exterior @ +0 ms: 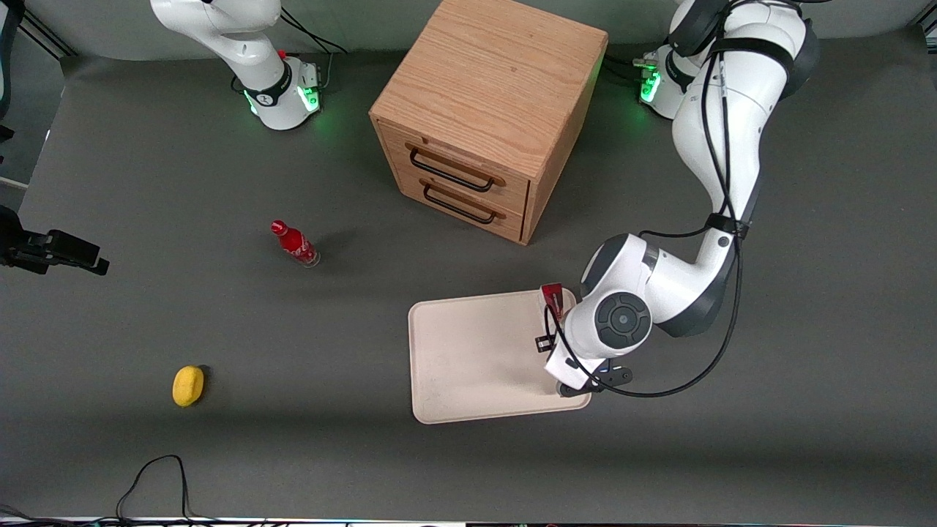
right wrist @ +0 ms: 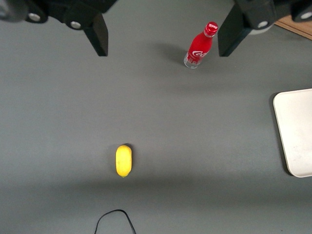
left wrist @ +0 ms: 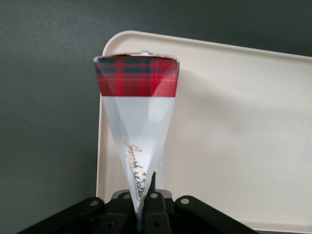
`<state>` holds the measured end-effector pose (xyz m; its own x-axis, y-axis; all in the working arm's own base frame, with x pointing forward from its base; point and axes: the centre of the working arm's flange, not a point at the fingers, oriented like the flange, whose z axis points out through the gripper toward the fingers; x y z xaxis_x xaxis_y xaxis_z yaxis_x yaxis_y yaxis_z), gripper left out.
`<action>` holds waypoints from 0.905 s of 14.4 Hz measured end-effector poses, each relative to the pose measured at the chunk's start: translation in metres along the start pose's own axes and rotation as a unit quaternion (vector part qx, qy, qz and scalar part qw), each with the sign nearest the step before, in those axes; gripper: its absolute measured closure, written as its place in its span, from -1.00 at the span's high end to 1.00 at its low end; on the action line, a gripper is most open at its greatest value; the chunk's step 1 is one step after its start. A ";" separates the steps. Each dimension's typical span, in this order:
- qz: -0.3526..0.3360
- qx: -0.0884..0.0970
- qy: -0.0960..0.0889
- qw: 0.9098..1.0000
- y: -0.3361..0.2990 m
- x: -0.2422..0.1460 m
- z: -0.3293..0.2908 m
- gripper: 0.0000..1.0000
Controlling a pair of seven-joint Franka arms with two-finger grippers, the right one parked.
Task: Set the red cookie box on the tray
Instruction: 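Lower the box onto the tray and open the left gripper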
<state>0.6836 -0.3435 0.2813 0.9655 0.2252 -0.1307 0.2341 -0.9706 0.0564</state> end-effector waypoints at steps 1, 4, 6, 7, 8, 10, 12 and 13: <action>0.000 0.002 -0.002 1.000 0.000 0.000 0.006 -0.93; 0.003 0.009 0.000 1.000 -0.001 0.002 0.020 -0.93; 0.005 0.014 0.000 1.000 -0.002 0.001 0.027 -0.93; 0.006 0.015 0.001 1.000 -0.002 0.001 0.028 -0.93; 0.006 0.016 0.002 1.000 -0.002 0.001 0.028 -0.93; 0.006 0.016 0.003 1.000 -0.002 0.002 0.028 -0.93; 0.006 0.016 0.004 1.000 -0.003 0.002 0.028 -0.93; 0.006 0.016 0.004 1.000 -0.003 0.003 0.028 -0.82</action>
<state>0.6820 -0.3421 0.2529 0.9691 0.2142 -0.1225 0.2189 -0.9754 0.0254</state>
